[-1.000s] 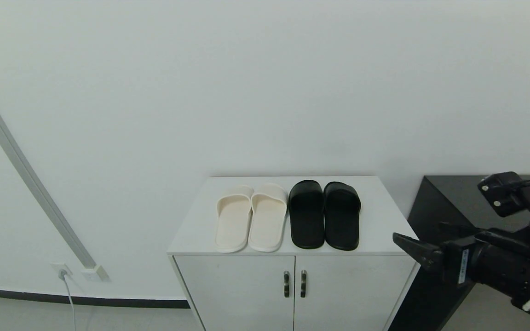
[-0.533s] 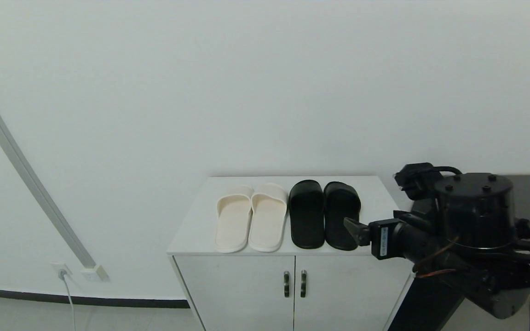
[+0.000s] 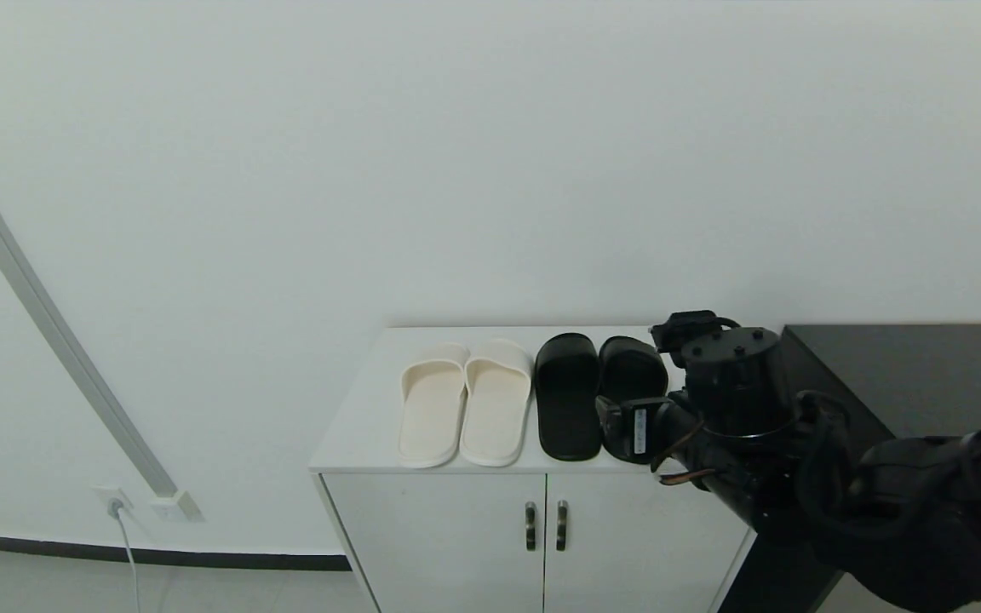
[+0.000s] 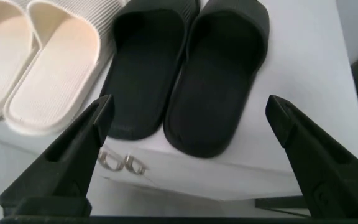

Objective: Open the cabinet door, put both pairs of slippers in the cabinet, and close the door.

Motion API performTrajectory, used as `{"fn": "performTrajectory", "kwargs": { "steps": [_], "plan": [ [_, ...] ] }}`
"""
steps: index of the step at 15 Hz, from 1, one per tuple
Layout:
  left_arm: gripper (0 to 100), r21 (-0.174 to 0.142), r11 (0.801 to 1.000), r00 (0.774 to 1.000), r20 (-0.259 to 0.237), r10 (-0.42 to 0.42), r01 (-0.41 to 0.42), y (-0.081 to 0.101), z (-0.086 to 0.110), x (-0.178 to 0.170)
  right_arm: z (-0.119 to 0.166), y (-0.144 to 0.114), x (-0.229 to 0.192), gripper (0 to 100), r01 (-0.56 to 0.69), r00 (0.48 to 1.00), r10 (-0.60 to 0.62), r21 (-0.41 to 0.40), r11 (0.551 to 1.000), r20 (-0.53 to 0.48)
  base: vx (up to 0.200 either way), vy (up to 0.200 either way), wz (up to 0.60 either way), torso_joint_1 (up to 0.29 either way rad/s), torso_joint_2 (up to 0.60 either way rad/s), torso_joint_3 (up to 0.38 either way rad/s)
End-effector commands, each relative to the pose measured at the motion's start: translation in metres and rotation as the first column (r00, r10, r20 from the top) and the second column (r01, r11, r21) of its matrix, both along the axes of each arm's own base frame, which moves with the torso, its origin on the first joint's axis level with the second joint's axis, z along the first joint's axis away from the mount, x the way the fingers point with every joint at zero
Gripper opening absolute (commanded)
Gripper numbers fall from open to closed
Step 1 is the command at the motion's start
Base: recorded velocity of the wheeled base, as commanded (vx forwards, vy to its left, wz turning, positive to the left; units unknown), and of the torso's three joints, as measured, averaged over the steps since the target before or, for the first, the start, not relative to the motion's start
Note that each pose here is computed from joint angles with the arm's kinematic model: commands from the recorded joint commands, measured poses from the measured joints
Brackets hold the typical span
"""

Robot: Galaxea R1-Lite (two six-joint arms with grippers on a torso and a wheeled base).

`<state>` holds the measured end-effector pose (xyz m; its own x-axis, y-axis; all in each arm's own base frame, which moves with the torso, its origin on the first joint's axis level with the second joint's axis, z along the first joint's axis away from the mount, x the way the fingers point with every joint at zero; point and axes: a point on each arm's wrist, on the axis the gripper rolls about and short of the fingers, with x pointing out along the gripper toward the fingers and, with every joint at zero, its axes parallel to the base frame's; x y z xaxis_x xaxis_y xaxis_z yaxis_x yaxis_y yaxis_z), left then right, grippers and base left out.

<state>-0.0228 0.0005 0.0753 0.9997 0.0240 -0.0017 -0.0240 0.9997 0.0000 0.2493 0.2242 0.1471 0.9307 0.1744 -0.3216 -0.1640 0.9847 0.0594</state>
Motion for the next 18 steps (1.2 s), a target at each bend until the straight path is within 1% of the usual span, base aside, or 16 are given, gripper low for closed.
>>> {"fn": "performTrajectory", "kwargs": {
  "steps": [1,4,7,8,11,15,18],
  "plan": [
    [0,0.0,1.0,1.0,0.0,0.001,-0.001,0.0,0.0,0.0,-0.021,0.014,0.024,100,0.047,0.999,-0.048,-0.02,0.999,-0.02,0.0,0.0,0.0,0.0,0.0,0.0],
    [0,0.0,1.0,1.0,0.0,0.001,-0.001,0.0,0.0,0.0,-0.033,0.029,0.048,100,0.09,0.996,-0.09,-0.026,0.996,-0.006,0.0,0.0,0.0,0.0,0.0,0.0],
    [0,0.0,1.0,1.0,-0.001,0.001,-0.001,0.0,0.0,0.0,-0.042,0.038,0.069,100,0.139,0.99,-0.139,-0.028,0.99,0.013,0.0,0.0,0.0,0.0,0.0,0.0],
    [0,0.0,1.0,1.0,0.0,0.001,-0.001,0.0,0.0,0.0,-0.047,0.04,0.083,100,0.171,0.985,-0.17,-0.028,0.985,0.024,0.0,0.0,0.0,0.0,0.0,0.0],
    [0,-0.002,1.0,1.0,0.0,0.001,-0.001,0.0,0.0,0.0,-0.052,0.043,0.099,100,0.187,0.982,-0.186,-0.027,0.982,0.037,0.0,0.0,0.0,0.0,0.0,0.0],
    [0,-0.002,1.0,1.0,-0.001,0.001,-0.001,0.0,0.0,0.0,-0.066,0.046,0.115,100,0.201,0.979,-0.2,-0.036,0.979,0.036,0.0,0.0,0.0,0.0,0.0,0.0],
    [0,-0.002,1.0,1.0,0.0,0.001,-0.001,0.0,0.0,0.0,-0.065,0.052,0.128,100,0.204,0.977,-0.203,-0.022,0.979,0.061,0.0,0.0,0.0,0.0,0.0,0.0]
  ]
}}
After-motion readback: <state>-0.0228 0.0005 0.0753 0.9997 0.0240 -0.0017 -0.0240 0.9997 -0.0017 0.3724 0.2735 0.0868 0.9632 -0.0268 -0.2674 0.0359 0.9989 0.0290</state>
